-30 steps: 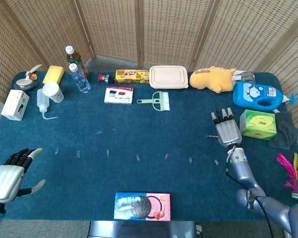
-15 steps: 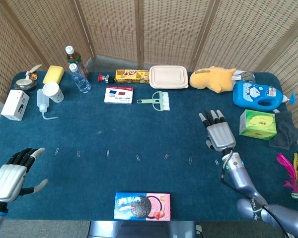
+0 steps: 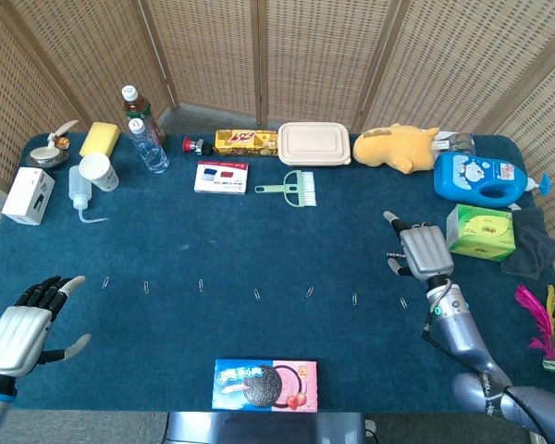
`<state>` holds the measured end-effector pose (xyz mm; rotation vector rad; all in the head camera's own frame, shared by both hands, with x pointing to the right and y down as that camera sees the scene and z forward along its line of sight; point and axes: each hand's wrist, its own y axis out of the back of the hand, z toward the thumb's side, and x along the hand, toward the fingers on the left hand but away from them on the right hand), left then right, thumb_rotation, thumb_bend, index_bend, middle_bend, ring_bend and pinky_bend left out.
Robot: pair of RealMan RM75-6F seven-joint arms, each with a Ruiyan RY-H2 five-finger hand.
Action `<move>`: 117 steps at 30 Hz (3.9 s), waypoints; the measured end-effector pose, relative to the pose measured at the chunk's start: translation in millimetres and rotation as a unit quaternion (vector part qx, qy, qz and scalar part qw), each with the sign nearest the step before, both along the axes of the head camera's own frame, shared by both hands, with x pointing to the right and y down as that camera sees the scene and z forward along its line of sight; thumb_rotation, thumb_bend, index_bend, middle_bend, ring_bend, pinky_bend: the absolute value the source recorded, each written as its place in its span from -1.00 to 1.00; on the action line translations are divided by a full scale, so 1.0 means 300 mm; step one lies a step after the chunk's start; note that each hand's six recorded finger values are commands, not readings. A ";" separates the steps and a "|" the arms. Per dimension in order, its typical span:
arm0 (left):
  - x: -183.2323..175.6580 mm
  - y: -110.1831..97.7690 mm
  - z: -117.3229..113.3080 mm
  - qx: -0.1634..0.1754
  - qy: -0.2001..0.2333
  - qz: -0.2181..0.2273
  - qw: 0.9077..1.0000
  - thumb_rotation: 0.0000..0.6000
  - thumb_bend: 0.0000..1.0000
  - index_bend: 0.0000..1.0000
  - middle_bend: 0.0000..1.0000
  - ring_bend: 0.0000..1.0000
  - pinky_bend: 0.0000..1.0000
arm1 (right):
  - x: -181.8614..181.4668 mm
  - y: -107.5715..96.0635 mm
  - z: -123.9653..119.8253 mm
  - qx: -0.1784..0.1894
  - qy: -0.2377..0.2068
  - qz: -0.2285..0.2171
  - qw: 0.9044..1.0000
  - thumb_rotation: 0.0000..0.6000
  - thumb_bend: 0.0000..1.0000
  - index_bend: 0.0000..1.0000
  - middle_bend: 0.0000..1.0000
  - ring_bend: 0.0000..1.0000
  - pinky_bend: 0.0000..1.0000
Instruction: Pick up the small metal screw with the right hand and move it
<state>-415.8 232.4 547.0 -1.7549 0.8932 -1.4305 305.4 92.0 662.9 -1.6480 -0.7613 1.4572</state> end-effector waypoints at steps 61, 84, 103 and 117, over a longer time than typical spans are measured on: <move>0.030 -0.071 -0.017 0.019 -0.006 0.021 1.000 0.53 -0.22 -0.81 -0.65 -0.75 -0.68 | 0.108 -0.008 0.202 -0.077 0.108 0.006 0.991 0.78 -0.20 -0.04 0.73 0.94 0.74; 0.013 -0.062 -0.021 0.020 -0.007 0.014 1.000 0.54 -0.22 -0.82 -0.65 -0.75 -0.68 | 0.115 -0.003 0.239 -0.074 0.136 0.005 0.988 0.80 -0.20 -0.04 0.73 0.93 0.74; -0.001 -0.055 -0.024 0.019 -0.009 0.010 1.000 0.54 -0.22 -0.83 -0.65 -0.76 -0.68 | 0.119 0.003 0.254 -0.073 0.144 0.008 0.987 0.80 -0.20 -0.04 0.73 0.93 0.73; -0.006 -0.053 -0.019 0.017 -0.008 0.008 1.000 0.53 -0.22 -0.83 -0.65 -0.76 -0.68 | 0.121 0.007 0.261 -0.071 0.147 0.009 0.987 0.81 -0.20 -0.05 0.73 0.92 0.73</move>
